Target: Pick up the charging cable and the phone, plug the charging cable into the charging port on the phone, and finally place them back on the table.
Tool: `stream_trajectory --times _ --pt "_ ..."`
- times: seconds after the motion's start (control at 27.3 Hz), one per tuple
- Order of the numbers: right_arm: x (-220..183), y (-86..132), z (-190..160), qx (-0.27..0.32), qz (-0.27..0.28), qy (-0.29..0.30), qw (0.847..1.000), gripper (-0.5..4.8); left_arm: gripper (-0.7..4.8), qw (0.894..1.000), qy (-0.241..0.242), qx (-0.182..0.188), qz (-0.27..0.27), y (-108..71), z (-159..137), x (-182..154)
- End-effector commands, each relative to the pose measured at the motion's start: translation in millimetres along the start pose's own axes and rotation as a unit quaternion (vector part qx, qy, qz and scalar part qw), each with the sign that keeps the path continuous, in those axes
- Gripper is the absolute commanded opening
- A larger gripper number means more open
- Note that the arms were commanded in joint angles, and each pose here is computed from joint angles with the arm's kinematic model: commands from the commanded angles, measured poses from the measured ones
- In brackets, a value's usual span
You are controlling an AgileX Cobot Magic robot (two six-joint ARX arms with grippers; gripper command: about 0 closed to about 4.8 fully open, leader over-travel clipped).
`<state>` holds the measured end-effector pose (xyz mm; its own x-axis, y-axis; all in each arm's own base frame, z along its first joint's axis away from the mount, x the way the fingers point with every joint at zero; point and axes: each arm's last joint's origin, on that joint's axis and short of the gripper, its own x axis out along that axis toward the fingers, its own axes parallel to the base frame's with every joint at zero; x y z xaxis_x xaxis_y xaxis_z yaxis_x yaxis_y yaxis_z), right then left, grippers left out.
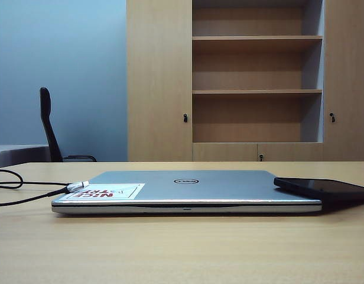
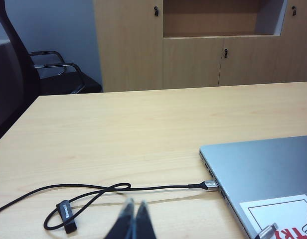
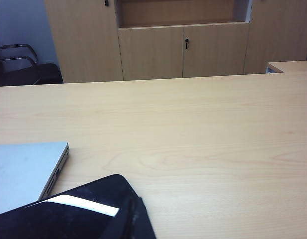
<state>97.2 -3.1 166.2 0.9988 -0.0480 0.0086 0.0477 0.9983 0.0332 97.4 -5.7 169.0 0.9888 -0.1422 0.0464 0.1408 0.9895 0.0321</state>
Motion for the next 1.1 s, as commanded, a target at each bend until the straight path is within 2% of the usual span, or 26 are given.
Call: stream_trajectory --times 0.04,0.37,0.51,0.62,0.7,0.84,1.1 --pt "0 0 0 0.0 -0.001 -0.007 1.0 -0.08 -0.05 1.0 -0.008 0.007 0.0 0.2 1 0" --pt "0 0 2 0.0 0.0 -0.012 1.0 -0.08 -0.05 1.0 -0.01 0.012 0.0 0.2 2 0" --pt "-3 0 14 0.001 0.0 -0.027 1.0 -0.08 -0.05 1.0 -0.029 0.014 0.001 0.3 9 -1" --pt "-8 1 35 0.007 0.001 -0.041 0.999 -0.09 -0.05 0.998 -0.059 0.016 0.002 0.4 22 -3" --pt "-15 2 61 0.013 0.002 -0.054 0.998 -0.09 -0.05 0.996 -0.087 0.015 0.003 0.4 38 -7" --pt "-19 3 102 0.013 0.009 -0.075 0.997 -0.09 -0.05 0.993 -0.117 -0.006 0.001 0.4 58 -11" --pt "-1 9 143 0.008 0.075 -0.068 0.995 -0.09 -0.05 0.994 -0.11 -0.011 0.0 1.5 75 -5"
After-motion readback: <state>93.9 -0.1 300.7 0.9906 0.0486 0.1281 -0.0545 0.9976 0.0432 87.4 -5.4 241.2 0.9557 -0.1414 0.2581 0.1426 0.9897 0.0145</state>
